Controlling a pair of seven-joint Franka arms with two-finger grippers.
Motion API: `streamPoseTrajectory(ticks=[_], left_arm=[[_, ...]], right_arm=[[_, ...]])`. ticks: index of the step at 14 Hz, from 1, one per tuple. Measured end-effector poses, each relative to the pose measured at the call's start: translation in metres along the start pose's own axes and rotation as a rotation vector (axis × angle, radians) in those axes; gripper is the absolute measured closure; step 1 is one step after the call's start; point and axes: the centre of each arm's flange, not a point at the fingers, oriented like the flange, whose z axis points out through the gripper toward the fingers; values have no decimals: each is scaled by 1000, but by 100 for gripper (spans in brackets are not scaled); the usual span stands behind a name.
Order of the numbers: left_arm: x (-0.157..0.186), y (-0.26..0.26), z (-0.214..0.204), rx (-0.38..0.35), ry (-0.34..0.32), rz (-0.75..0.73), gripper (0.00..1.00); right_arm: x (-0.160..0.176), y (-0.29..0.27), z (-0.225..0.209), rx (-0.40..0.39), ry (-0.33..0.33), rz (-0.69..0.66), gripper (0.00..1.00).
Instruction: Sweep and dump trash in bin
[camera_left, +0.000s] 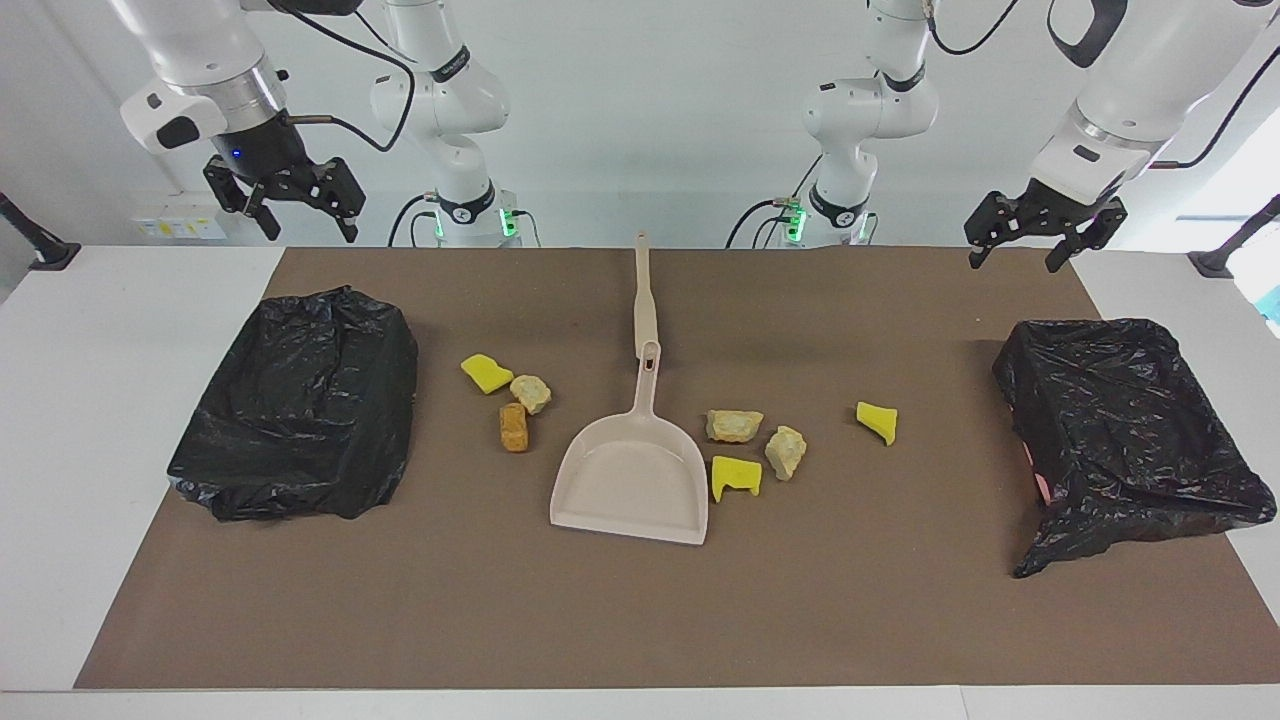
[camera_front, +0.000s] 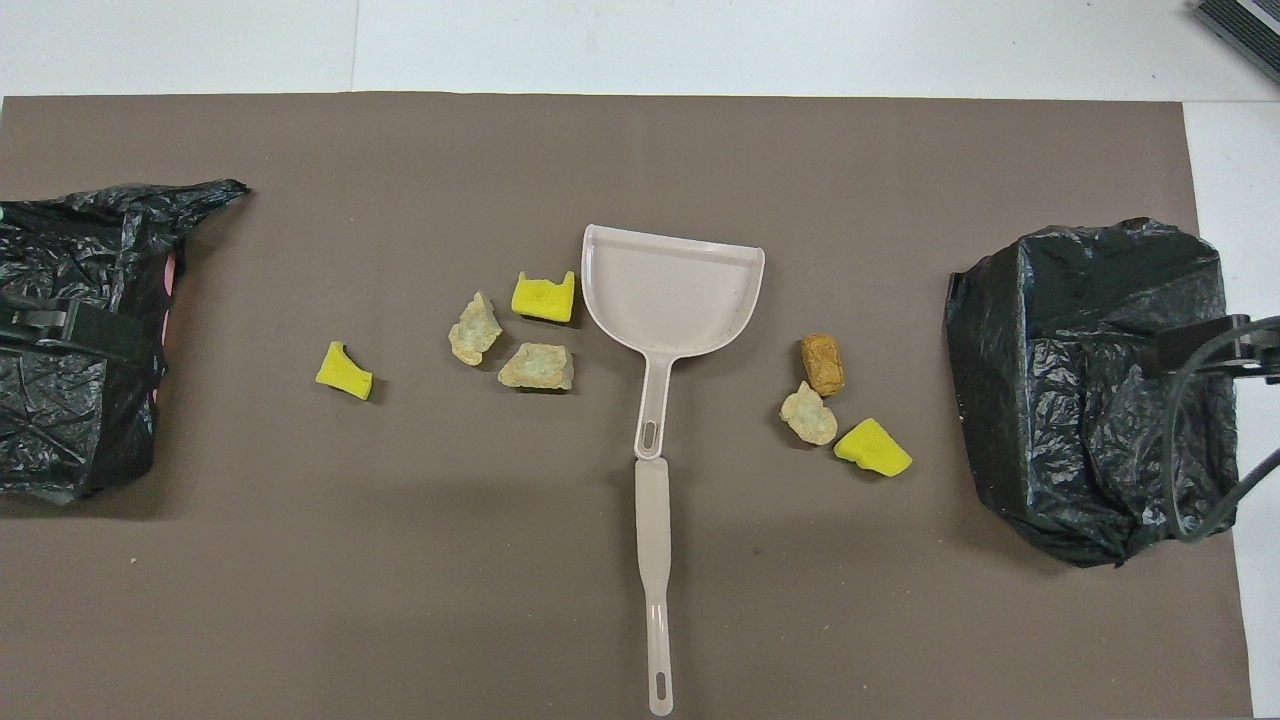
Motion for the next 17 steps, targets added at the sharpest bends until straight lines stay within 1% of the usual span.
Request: streamPoseTrajectory(ticks=[17], left_arm=[[0, 9, 3, -6, -8, 18, 0]], right_arm=[[-3, 5, -1, 1, 0, 9, 0]])
